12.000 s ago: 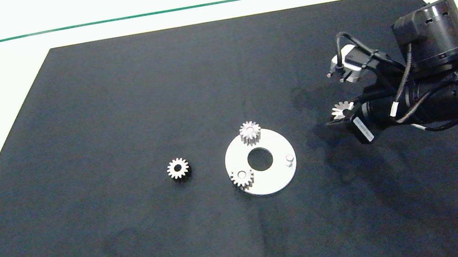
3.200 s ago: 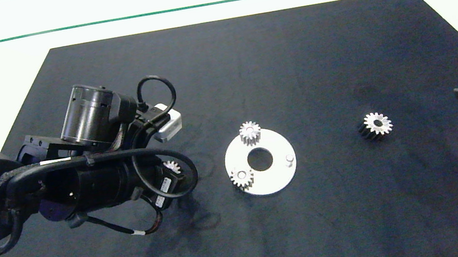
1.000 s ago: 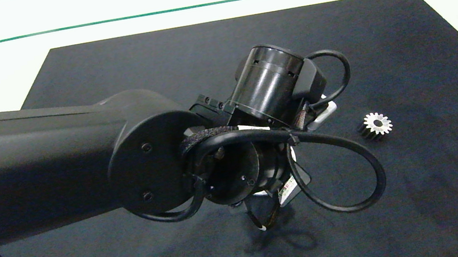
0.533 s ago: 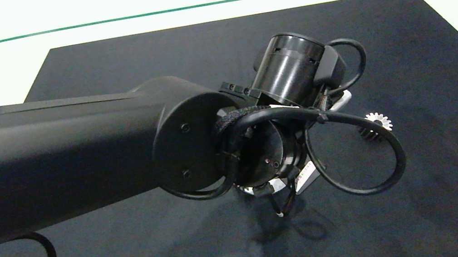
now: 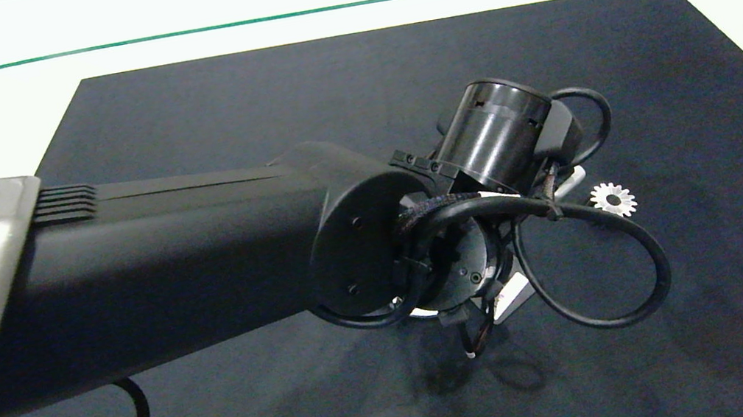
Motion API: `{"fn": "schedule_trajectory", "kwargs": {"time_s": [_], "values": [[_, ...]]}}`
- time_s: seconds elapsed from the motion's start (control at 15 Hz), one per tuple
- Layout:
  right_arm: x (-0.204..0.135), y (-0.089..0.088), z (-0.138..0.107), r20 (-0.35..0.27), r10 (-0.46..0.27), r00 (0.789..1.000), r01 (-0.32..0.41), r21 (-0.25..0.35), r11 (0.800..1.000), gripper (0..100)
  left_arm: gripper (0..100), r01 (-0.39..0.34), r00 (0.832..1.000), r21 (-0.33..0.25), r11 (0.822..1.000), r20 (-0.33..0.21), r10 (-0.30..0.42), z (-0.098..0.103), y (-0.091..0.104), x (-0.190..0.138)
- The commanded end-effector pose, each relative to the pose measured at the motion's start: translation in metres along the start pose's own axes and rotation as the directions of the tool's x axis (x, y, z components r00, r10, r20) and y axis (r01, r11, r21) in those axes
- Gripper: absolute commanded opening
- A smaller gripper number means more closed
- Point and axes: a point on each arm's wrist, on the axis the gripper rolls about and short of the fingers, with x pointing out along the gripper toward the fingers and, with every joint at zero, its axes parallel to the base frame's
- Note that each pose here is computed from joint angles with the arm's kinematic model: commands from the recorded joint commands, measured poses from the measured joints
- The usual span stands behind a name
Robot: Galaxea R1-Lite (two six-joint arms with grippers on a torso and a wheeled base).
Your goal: Remove an incorrectly installed larger gear and replace it with the correct smaller gear
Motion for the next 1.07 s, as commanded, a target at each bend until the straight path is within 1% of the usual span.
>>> {"fn": "schedule_trajectory", "kwargs": {"time_s": [0.07,0.47,0.67,0.93,1.07], "values": [[0.0,0.0,-0.002,-0.006,0.001,1.0,-0.001,0.002,1.0,100,22,-0.005,1.0,0.005,1.0,-0.008,0.005,0.001,0.0,0.009],[-0.001,0.001,-0.005,-0.008,0.007,1.0,-0.007,0.002,1.0,100,22,-0.016,1.0,0.005,1.0,-0.023,0.016,-0.002,0.005,0.017],[-0.002,0.001,-0.006,-0.006,0.007,1.0,-0.007,0.002,1.0,100,22,-0.021,1.0,-0.001,1.0,-0.007,0.021,0.002,0.006,0.018],[-0.002,0.001,-0.006,-0.006,0.009,1.0,-0.009,0.002,1.0,100,22,-0.032,0.999,-0.006,0.999,-0.016,0.032,0.0,0.012,0.02],[-0.002,0.001,-0.006,-0.006,0.009,1.0,-0.009,0.002,1.0,100,22,-0.029,0.999,-0.002,1.0,-0.024,0.029,-0.001,0.012,0.02]]}}
